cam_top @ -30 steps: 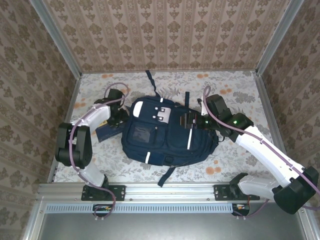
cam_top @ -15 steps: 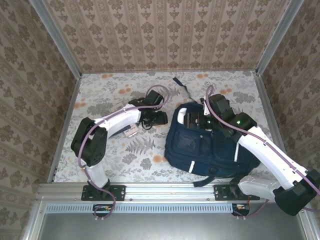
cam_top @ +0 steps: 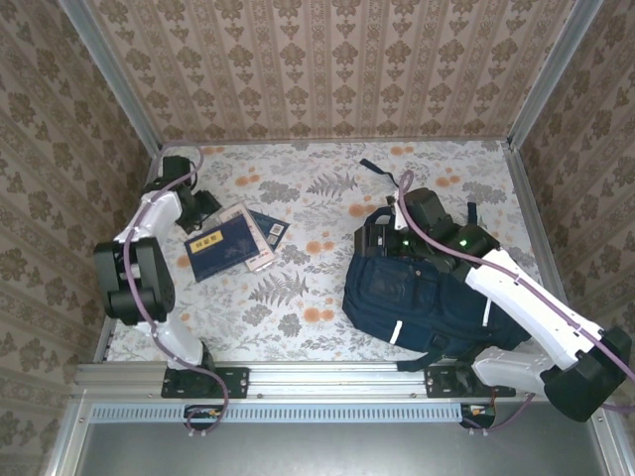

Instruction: Pack the student bag

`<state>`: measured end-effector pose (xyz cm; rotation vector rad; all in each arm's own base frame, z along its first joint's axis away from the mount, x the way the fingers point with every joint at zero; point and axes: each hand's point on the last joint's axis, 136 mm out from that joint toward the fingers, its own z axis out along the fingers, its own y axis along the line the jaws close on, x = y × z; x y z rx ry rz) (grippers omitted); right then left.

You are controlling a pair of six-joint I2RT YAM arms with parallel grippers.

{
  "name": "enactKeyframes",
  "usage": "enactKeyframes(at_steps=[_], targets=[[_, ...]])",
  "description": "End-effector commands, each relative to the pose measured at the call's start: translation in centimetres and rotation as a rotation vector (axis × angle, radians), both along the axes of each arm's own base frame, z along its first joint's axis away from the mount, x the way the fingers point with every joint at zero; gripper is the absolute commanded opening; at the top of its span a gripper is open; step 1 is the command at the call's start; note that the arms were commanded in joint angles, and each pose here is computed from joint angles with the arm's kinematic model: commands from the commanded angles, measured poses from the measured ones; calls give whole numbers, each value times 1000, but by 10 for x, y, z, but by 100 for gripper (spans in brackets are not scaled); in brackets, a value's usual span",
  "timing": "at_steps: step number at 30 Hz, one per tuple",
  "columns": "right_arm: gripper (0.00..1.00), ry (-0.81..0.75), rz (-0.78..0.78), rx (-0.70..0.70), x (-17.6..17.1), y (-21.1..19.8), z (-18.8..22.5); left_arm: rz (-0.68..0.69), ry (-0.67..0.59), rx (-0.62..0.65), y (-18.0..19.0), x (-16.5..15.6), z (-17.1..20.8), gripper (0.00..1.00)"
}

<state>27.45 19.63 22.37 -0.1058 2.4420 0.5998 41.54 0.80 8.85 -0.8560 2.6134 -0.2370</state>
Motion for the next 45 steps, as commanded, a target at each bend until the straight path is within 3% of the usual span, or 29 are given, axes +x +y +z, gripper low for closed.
enactKeyframes(at_steps=[1, 7, 13, 18, 21, 27, 31, 39, 45], targets=[[100, 15, 34, 33, -4, 16, -5, -30, 121, -44, -14, -7, -30, 63], [99, 25, 89, 31, -12, 40, -11, 24, 223, -239, -49, -38, -70, 61], [99, 15, 147, 37, -10, 70, -5, 5, 332, -276, -78, -79, -96, 60], [99, 9, 213, 50, -9, 102, 7, -79, 350, -288, -112, -103, -93, 59], [99, 50, 265, 24, -7, 128, -9, -112, 323, -318, -125, -115, -78, 59], [99, 150, 297, 2, 4, 159, -45, -111, 178, -258, -97, -121, -28, 61], [97, 229, 310, -9, 14, 178, -75, -72, 129, -257, -83, -134, -15, 62], [91, 360, 313, -47, 33, 200, -134, 36, 153, -246, -67, -175, -43, 63], [87, 412, 292, -82, 43, 202, -165, 90, 172, -290, -69, -185, -69, 61]])
